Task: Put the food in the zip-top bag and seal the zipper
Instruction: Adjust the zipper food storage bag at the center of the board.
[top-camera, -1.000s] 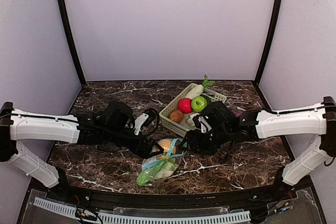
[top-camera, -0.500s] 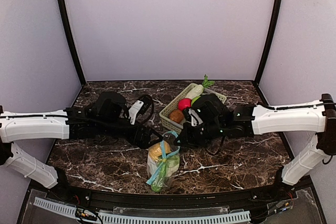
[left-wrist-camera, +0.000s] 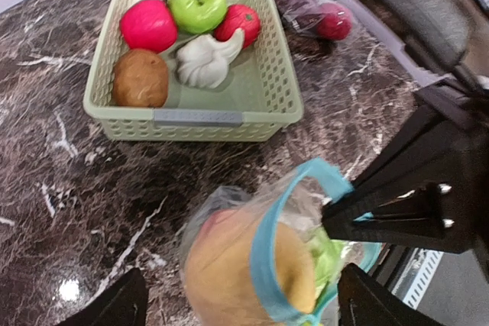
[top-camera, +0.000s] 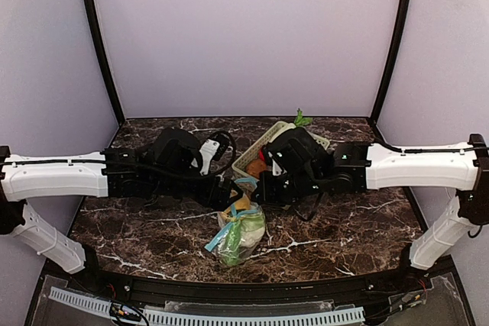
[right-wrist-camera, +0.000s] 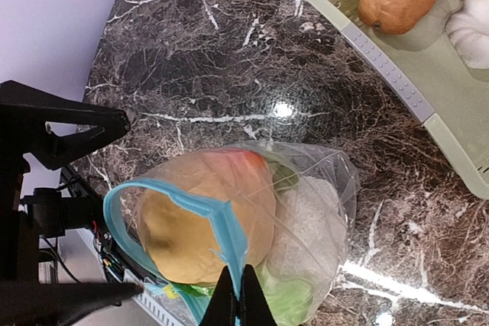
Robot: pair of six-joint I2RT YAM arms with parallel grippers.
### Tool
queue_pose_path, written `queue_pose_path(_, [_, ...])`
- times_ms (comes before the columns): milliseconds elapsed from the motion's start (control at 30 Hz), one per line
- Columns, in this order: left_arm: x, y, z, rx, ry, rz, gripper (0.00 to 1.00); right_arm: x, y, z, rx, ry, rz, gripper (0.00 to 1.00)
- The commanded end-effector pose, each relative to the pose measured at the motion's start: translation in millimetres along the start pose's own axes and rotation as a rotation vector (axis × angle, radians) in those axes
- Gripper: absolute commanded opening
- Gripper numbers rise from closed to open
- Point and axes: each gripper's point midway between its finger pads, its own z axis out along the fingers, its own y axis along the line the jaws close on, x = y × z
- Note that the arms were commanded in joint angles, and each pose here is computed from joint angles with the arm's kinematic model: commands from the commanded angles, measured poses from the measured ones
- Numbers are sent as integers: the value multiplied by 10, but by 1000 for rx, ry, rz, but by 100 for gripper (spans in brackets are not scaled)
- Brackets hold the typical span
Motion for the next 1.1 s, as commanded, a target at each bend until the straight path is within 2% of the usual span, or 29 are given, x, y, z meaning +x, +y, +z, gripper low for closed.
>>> queue_pose_path(0, [92,241,-28,-148,42,1,75,-64,-9,-25,39,-36,-23,0])
queue_pose_path(267, [276,360,-51,-225,112,41,45,-104,-156,-27,128,-60,-43,0])
queue_pose_path(400, [283,304,-30,-187,102,25,38,-97,-164,-1,139,-56,-52,0])
queue_pose_path(533, [141,111,-14,-93,51,-24,41,-61,-196,52,160,-45,-59,0])
queue_pose_path(633, [2,38,-68,-62,-2,-68,55,-35,-209,86,171,-38,-63,0])
queue_pose_path(733, [-154,-22,-112,-35,-70,-89,58,-21,-208,109,176,-37,-67,0])
queue_pose_path(967, [-122,-33,93,-60,-21,-80,66,-33,-170,96,176,-46,-81,0])
queue_pose_path(1033, [-72,-12,159,-77,7,-75,66,-27,-185,89,183,-48,-82,0])
queue_pose_path(1067, [-33,4,201,-87,24,-73,62,-27,-192,86,187,-49,-82,0])
